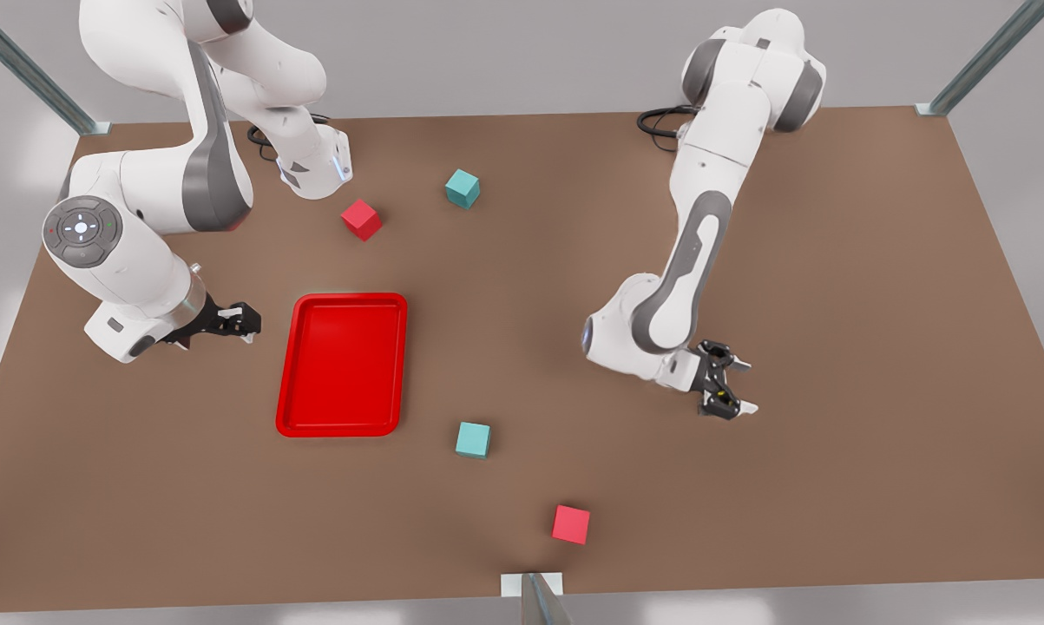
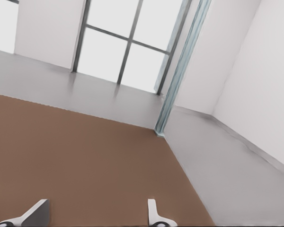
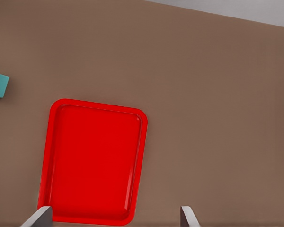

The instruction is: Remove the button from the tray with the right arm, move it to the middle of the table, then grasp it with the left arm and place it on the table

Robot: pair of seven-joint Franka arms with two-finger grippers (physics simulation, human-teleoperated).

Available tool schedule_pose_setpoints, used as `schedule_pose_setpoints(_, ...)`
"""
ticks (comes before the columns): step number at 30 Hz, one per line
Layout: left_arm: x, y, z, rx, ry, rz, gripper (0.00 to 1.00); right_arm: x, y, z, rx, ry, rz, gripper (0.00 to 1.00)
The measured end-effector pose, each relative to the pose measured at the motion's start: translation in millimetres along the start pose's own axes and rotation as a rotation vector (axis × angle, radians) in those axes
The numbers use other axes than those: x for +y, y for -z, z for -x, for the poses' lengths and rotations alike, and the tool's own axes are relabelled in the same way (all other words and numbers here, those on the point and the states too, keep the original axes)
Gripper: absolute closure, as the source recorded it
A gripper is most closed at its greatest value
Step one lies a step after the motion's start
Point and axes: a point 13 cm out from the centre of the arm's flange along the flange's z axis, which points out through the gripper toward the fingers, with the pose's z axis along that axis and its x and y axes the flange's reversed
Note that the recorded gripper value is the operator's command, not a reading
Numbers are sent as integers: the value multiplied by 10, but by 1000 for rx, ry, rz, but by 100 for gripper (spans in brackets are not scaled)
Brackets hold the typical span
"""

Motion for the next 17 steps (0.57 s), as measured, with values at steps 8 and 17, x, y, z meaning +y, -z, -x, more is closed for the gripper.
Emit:
schedule_pose_setpoints(8, 63, 905, 2671, 1010, -323, 230, 0, 0, -2, -1, 0, 0, 0, 0)
schedule_pose_setpoints(17, 557, 762, 3119, 1146, -959, -146, 0, 32, 0, 0, 0, 5, 0, 0)
